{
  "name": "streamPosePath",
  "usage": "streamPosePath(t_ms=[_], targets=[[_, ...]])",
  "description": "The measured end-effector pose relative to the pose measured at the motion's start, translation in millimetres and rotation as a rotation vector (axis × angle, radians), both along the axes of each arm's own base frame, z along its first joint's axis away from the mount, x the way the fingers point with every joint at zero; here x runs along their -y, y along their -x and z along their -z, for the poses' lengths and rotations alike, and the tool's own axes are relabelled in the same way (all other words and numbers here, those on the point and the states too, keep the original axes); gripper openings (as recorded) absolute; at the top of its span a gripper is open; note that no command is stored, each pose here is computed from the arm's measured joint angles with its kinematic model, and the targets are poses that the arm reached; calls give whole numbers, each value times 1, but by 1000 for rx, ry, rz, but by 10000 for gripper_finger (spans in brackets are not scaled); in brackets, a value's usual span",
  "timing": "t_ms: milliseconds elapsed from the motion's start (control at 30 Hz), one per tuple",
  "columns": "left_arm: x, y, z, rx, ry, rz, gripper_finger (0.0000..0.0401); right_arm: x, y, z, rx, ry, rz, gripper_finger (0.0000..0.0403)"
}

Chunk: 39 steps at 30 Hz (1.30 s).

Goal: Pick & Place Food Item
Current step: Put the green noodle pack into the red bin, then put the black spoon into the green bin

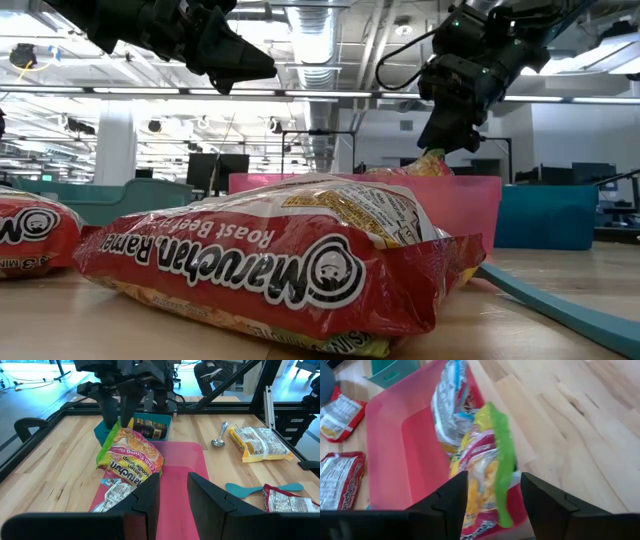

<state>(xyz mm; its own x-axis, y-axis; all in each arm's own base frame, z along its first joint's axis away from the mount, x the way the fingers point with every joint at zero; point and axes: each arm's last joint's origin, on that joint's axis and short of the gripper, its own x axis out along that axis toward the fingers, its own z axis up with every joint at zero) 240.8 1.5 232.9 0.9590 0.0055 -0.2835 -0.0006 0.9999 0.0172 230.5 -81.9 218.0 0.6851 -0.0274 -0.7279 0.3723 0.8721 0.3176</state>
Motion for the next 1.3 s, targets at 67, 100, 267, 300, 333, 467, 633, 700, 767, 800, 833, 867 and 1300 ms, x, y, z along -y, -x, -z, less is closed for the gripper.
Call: streamPosePath(t_ms=[67, 100, 267, 300, 333, 467, 633, 700, 767, 800, 833, 867, 1300], targets=[[0, 0, 0, 0, 0, 0, 92, 4, 2, 0, -4, -2, 17, 180], [0, 0, 0, 0, 0, 0, 92, 6, 3, 0, -9, -5, 25, 180], [0, 0, 0, 0, 0, 0, 92, 12, 8, 1, -21, -22, 57, 174], [0, 0, 0, 0, 0, 0, 92, 13, 8, 1, -21, -22, 60, 173], [0, 0, 0, 0, 0, 0, 92, 14, 8, 1, -20, -22, 63, 171], [0, 0, 0, 0, 0, 0, 92, 14, 7, -3, -21, -19, 58, 164], [0, 0, 0, 0, 0, 0, 92, 13, 3, -16, -2, -9, 44, 156], [0, 0, 0, 0, 0, 0, 92, 12, 1, -21, 6, -6, 37, 153], [0, 0, 0, -1, 2, 0, 92, 10, 0, -25, -3, -16, 36, 150], [0, 0, 0, -2, 8, -2, 92, 9, 0, -27, -10, -28, 42, 149], [0, 0, 0, -2, 20, -5, 92, 8, -1, -29, -17, -40, 47, 147], [0, 0, 0, -3, 25, -6, 92, 7, -1, -30, -25, -51, 52, 145], [3, 3, 8, -101, 211, 25, 92, -22, 0, -48, -13, -54, -48, 118]])
